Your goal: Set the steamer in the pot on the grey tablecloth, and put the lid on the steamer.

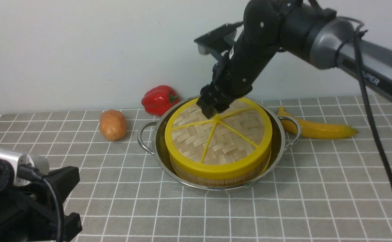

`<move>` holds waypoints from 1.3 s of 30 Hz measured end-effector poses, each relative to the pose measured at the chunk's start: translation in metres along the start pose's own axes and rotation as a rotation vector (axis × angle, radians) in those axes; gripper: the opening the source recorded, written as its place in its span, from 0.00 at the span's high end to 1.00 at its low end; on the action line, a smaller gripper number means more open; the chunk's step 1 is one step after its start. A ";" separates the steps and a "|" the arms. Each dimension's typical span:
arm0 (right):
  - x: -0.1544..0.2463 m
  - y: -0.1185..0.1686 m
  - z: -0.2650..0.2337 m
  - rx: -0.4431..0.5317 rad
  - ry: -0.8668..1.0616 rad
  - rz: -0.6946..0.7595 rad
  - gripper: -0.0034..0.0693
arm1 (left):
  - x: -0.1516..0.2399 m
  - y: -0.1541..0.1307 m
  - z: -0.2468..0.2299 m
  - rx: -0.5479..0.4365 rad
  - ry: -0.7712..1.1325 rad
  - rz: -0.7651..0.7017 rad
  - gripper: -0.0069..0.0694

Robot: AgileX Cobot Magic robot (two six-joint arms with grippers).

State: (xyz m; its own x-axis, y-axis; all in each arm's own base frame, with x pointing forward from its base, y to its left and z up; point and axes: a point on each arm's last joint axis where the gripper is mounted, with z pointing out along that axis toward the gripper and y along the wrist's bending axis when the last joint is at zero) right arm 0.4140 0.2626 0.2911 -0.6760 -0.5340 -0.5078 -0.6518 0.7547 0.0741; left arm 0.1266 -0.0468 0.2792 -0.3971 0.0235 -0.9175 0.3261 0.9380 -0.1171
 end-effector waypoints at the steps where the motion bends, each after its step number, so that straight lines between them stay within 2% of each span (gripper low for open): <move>1: -0.005 0.001 -0.011 0.007 -0.031 0.001 0.34 | 0.000 0.000 0.000 0.000 0.000 0.000 0.90; 5: -0.015 0.005 -0.067 0.059 -0.144 0.012 0.35 | 0.000 0.000 0.000 -0.003 -0.002 0.010 0.89; 10: -0.012 0.007 -0.148 0.174 -0.283 0.041 0.50 | 0.000 0.002 0.000 -0.020 0.000 0.072 0.89; 12: -0.007 0.010 -0.170 0.187 -0.317 0.045 0.55 | 0.000 0.002 0.000 -0.023 0.000 0.085 0.89; 13: 0.002 0.015 -0.196 0.196 -0.352 0.046 0.62 | 0.000 0.003 0.000 -0.028 0.001 0.103 0.89; 14: 0.005 0.016 -0.203 0.203 -0.362 0.044 0.64 | 0.000 0.003 0.000 -0.029 0.001 0.107 0.89; 17: 0.046 0.029 -0.259 0.210 -0.409 0.040 0.82 | -0.001 0.003 0.000 -0.035 -0.006 0.127 0.89; 18: 0.049 0.029 -0.262 0.211 -0.411 0.040 0.83 | -0.001 0.003 0.000 -0.036 -0.007 0.128 0.89; 19: 0.074 0.034 -0.276 0.214 -0.406 0.039 0.90 | -0.003 0.003 0.000 -0.038 -0.026 0.128 0.89; 21: 0.103 0.039 -0.287 0.217 -0.406 0.038 0.96 | -0.004 0.003 0.000 -0.038 -0.041 0.124 0.89; 23: 0.123 0.040 -0.281 0.217 -0.404 0.036 0.97 | -0.006 0.003 0.000 -0.039 -0.061 0.117 0.89; 25: 0.165 0.044 -0.269 0.216 -0.482 0.030 0.97 | -0.008 0.003 0.000 -0.039 -0.081 0.108 0.88; 27: 0.179 0.045 -0.262 0.214 -0.520 0.031 0.97 | -0.008 0.003 0.000 -0.038 -0.082 0.106 0.88; 28: 0.203 0.046 -0.251 0.213 -0.592 0.032 0.97 | -0.008 0.003 0.000 -0.039 -0.086 0.106 0.88; 32: 0.241 0.045 -0.212 0.207 -0.627 0.037 0.97 | -0.009 0.003 -0.001 -0.040 -0.100 0.106 0.88; 39: 0.269 0.043 -0.174 0.202 -0.601 0.036 0.97 | -0.009 0.003 0.000 -0.039 -0.092 0.101 0.87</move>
State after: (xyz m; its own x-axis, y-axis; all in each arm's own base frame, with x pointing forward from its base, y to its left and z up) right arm 0.1445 0.0849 0.3071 -0.3468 -0.2436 -0.9057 -0.5149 0.8566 -0.0332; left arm 0.1306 -0.0439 0.2868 -0.2831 0.0883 -0.9550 0.3265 0.9451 -0.0094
